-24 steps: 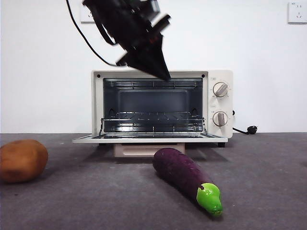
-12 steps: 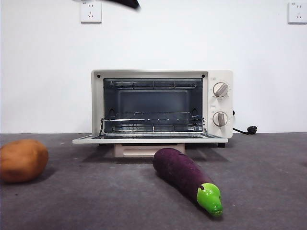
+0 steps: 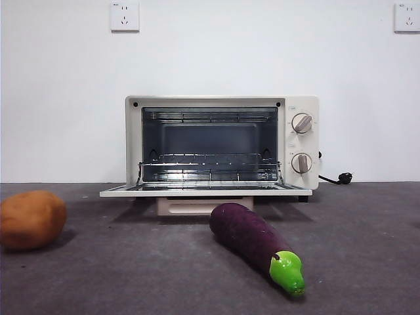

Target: Take the eggplant from the table,put the eggplant in the oven

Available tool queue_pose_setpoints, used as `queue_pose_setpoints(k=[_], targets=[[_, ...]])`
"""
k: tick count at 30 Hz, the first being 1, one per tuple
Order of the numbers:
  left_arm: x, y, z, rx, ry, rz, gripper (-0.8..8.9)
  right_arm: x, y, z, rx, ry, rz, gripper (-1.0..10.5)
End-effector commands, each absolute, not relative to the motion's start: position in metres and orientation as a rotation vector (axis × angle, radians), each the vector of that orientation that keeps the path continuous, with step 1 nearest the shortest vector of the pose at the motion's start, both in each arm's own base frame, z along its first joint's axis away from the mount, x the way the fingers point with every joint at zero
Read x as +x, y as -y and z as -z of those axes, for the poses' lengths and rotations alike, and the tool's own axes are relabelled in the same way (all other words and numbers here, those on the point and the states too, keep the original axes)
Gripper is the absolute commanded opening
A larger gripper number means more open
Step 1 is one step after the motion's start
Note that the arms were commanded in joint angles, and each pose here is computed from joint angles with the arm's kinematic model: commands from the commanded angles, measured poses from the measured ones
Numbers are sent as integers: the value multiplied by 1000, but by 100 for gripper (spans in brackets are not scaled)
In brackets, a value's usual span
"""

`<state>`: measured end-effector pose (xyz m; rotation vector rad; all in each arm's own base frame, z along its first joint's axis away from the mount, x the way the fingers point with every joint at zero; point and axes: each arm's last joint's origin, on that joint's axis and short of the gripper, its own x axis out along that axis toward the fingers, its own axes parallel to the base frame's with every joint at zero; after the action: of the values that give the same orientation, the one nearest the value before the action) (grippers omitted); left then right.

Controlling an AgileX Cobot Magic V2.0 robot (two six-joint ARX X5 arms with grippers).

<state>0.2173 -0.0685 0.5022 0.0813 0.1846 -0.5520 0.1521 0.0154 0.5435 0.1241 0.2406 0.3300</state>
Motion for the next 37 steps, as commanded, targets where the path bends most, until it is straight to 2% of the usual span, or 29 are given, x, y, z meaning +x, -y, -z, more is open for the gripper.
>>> queue_pose_setpoints(k=[1, 5, 10, 15, 22, 28, 37], targets=[[201, 59, -507, 73, -174, 474, -6, 151, -16, -544, 130, -235, -346, 693], [171, 47, -516, 82, -144, 356, -6, 151, -16, -544, 130, -236, -354, 693], [144, 38, -523, 96, -112, 296, -6, 151, -16, -544, 133, -238, -360, 693], [134, 35, -522, 105, -124, 284, -6, 151, -19, -544, 133, -244, -374, 693], [135, 36, -520, 117, -148, 286, -6, 155, -37, -537, 122, -317, -480, 692], [135, 36, -519, 123, -148, 287, -6, 177, -62, -518, 99, -491, -564, 692], [134, 36, -519, 134, -149, 288, -6, 221, -112, -469, -63, -815, -579, 691]])
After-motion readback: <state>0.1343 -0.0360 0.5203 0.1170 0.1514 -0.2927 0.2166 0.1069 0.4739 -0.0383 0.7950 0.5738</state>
